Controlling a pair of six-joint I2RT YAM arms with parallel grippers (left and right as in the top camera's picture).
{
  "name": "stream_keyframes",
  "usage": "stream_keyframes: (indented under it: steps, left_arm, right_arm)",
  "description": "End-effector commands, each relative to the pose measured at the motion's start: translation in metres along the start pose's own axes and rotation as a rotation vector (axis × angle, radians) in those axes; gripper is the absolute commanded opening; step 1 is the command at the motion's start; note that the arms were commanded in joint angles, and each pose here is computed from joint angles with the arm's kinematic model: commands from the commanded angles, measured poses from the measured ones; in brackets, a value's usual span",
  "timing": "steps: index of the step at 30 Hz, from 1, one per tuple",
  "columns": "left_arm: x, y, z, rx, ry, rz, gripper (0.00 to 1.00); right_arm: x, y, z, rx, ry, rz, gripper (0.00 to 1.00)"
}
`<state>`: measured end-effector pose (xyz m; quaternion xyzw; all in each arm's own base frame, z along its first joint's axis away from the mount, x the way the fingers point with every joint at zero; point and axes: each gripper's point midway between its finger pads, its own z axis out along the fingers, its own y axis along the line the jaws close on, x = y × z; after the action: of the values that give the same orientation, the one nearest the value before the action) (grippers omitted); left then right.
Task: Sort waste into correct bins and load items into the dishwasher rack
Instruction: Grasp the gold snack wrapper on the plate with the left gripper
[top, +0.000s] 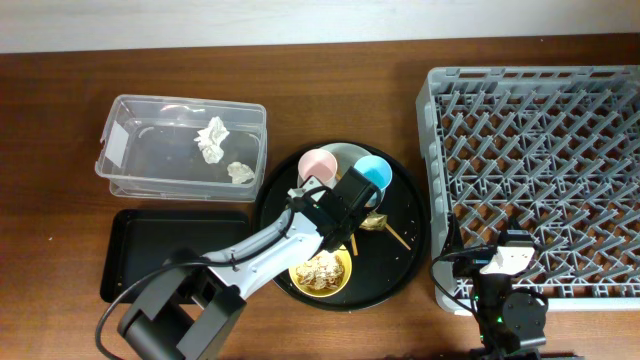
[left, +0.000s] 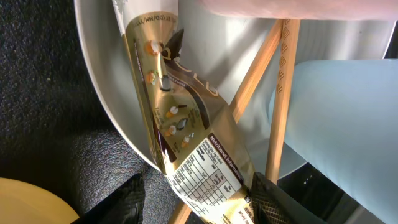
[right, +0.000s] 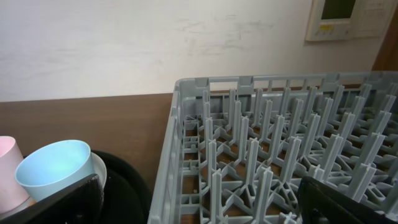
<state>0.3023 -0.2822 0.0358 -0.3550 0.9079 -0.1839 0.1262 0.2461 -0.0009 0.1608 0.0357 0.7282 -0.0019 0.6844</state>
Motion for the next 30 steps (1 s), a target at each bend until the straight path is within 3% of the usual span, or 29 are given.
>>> stream_keyframes:
  steps: [1, 4, 5, 15, 21, 30]
  left_arm:
    - [-0.002, 0.013, 0.011, -0.042, -0.011, -0.014, 0.54]
    - [-0.002, 0.013, 0.013, -0.044, -0.013, -0.014, 0.54]
    - [-0.003, 0.012, 0.013, -0.041, -0.016, -0.014, 0.48]
    - [-0.003, 0.013, 0.013, -0.044, -0.016, -0.005, 0.33]
    - [-0.002, 0.013, 0.010, -0.042, -0.010, 0.011, 0.16]
    - [-0.007, -0.004, -0.023, 0.030, -0.026, 0.064, 0.14]
  right_arm:
    - [0.003, -0.001, 0.000, 0.007, 0.007, 0.003, 0.98]
    - [0.003, -0.001, 0.000, 0.007, 0.007, 0.003, 0.98]
    - [0.003, -0.001, 0.000, 0.007, 0.007, 0.003, 0.98]
    - [0.003, -0.001, 0.000, 0.007, 0.007, 0.003, 0.98]
    - [0.003, -0.001, 0.000, 0.007, 0.007, 0.003, 0.98]
    - [0.003, -0.001, 0.000, 0.007, 0.007, 0.003, 0.99]
